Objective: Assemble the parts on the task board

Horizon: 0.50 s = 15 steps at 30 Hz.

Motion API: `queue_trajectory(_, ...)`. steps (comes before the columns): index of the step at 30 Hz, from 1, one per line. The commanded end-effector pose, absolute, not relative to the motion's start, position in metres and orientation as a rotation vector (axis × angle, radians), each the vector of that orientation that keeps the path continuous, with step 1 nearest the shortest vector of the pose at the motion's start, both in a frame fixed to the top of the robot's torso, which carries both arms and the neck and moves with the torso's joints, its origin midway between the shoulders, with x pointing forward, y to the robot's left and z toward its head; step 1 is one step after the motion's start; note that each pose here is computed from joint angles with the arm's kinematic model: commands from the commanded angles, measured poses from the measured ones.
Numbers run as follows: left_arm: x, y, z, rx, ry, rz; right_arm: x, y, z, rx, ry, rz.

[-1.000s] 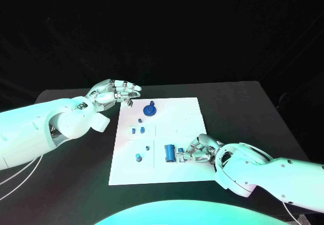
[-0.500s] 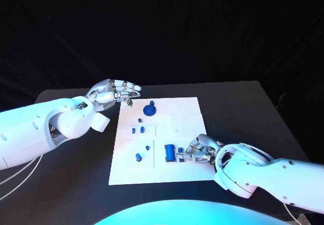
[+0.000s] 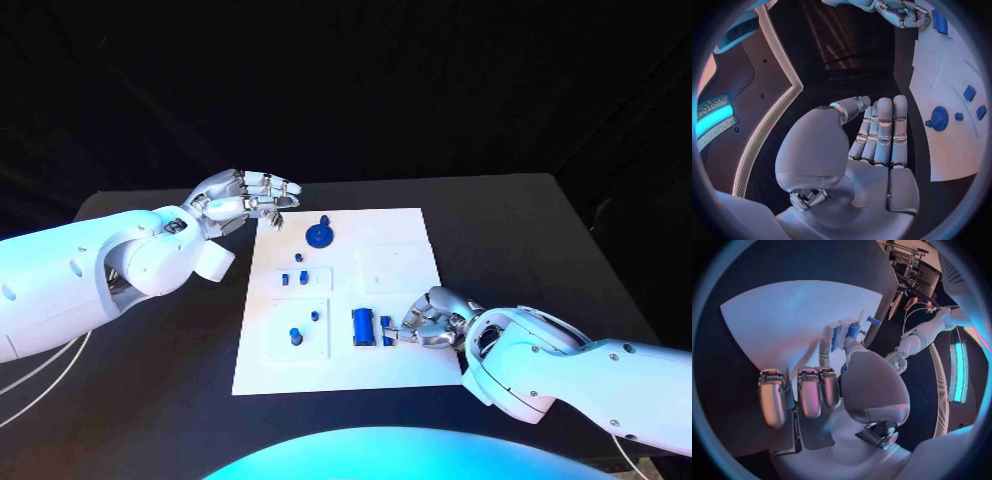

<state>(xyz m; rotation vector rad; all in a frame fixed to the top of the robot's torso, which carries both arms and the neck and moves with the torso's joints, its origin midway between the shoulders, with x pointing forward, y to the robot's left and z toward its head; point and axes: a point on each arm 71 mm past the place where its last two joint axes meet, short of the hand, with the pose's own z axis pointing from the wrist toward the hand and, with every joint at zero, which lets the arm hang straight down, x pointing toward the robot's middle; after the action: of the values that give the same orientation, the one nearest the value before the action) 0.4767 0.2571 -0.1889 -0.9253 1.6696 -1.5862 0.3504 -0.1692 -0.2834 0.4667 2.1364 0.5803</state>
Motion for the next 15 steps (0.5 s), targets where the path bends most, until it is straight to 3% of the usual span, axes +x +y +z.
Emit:
queue_trajectory(1,0.476,0.254,-0.188,-0.913,1.674,-1.609,0.351,-0.171,-0.283,0.438,2.13,0.592)
queue_trajectory(8,0.478,0.255,-0.188,-0.923,1.659,-1.608,0.358,-0.18,-0.273,0.488,2.03,0.7)
queue_trajectory(15,0.482,0.258,-0.19,-1.012,1.572,-1.611,0.401,-0.201,-0.253,0.635,1.84,0.938)
